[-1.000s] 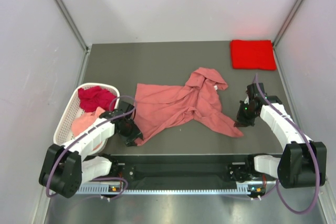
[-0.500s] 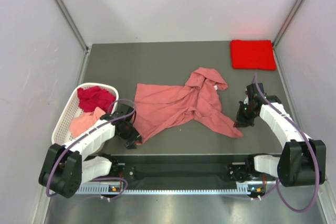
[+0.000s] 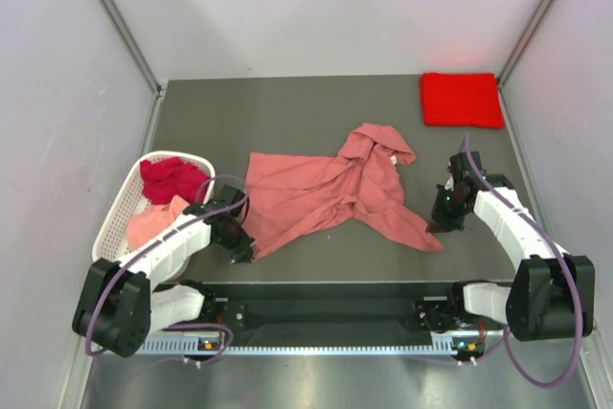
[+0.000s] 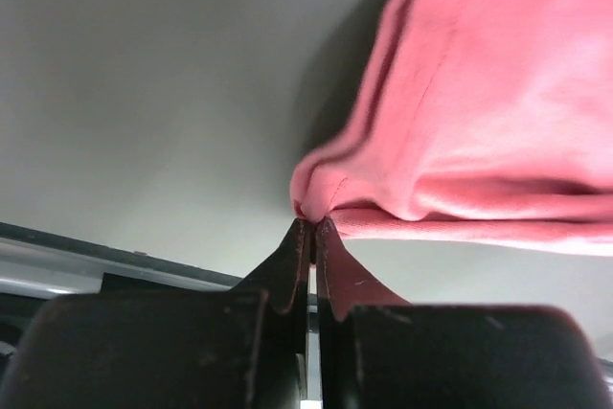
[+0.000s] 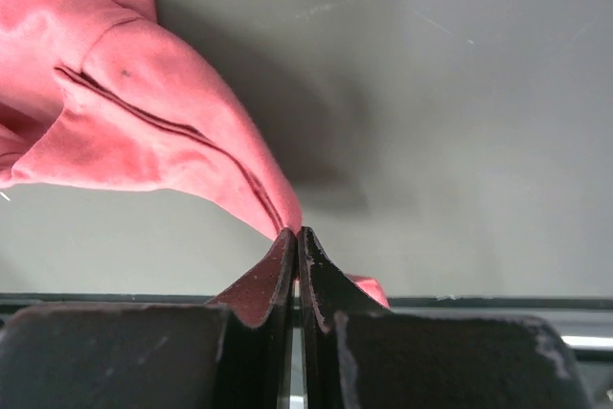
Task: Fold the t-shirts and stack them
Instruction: Flatten the tshirt out
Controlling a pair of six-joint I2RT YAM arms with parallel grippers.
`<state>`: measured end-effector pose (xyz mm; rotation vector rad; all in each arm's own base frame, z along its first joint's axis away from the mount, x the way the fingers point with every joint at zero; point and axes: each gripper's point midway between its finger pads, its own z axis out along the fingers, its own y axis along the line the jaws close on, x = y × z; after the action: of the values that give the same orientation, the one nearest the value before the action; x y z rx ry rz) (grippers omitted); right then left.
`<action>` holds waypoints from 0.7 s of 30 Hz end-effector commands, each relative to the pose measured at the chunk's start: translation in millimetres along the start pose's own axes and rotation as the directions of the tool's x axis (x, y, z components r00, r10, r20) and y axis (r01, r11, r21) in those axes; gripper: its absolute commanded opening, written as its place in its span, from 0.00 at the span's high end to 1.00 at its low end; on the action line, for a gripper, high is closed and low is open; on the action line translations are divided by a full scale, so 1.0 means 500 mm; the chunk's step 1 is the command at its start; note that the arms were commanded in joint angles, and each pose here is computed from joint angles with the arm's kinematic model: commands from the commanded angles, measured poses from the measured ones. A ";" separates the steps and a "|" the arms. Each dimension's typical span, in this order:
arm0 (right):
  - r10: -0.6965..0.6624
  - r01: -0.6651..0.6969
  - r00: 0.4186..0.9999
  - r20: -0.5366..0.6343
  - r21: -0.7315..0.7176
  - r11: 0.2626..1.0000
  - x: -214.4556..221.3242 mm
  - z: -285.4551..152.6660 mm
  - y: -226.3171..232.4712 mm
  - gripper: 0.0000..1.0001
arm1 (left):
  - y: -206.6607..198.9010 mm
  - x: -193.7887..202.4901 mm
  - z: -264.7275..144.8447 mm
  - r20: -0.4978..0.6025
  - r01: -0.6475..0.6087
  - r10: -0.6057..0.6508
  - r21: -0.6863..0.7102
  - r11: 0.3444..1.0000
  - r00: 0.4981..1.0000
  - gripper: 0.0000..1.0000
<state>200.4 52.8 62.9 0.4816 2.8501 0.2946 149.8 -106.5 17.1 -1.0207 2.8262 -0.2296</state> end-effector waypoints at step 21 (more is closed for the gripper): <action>0.327 -0.273 0.854 0.405 -0.186 0.944 -0.417 -0.334 0.011 1.00 | -0.223 -0.374 -0.692 0.791 -0.222 0.036 0.128 0.967 0.611 1.00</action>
<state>341.9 -42.0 225.2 0.8028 2.3979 0.2676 306.7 -66.8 370.4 -0.6446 2.0259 -0.2031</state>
